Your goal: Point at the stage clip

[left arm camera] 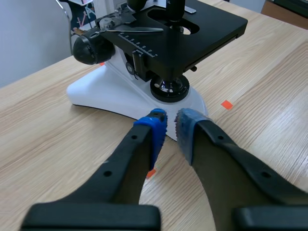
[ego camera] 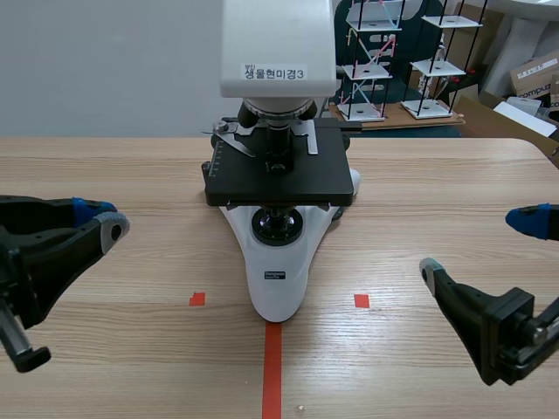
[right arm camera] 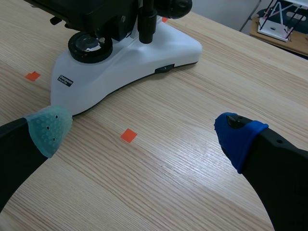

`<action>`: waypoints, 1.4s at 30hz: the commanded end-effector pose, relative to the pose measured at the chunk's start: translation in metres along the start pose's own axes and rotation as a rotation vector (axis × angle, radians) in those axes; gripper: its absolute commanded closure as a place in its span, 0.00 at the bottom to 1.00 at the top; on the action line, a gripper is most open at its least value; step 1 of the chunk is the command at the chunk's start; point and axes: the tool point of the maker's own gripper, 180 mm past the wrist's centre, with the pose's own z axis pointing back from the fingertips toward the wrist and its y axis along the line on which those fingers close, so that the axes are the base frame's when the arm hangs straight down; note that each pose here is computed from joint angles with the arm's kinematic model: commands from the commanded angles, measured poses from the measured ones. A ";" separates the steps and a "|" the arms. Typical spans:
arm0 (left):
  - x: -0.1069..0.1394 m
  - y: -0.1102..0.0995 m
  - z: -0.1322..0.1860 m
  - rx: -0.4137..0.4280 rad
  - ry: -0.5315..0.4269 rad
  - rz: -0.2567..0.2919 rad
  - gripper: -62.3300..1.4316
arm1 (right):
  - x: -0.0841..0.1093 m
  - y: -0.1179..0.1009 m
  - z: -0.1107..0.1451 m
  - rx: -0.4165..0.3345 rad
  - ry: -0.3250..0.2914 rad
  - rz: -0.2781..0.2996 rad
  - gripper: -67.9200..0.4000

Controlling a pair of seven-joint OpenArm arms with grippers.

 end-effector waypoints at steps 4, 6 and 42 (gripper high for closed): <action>0.011 0.017 -0.013 -0.013 -0.041 -0.040 0.91 | 0.010 -0.002 -0.001 0.003 -0.032 0.010 0.00; 0.014 0.027 -0.019 -0.005 -0.053 -0.054 0.91 | 0.010 -0.002 -0.001 0.003 -0.032 0.010 0.00; 0.028 0.072 -0.107 -0.048 -0.080 -0.106 0.91 | 0.010 -0.002 -0.001 0.003 -0.032 0.010 0.00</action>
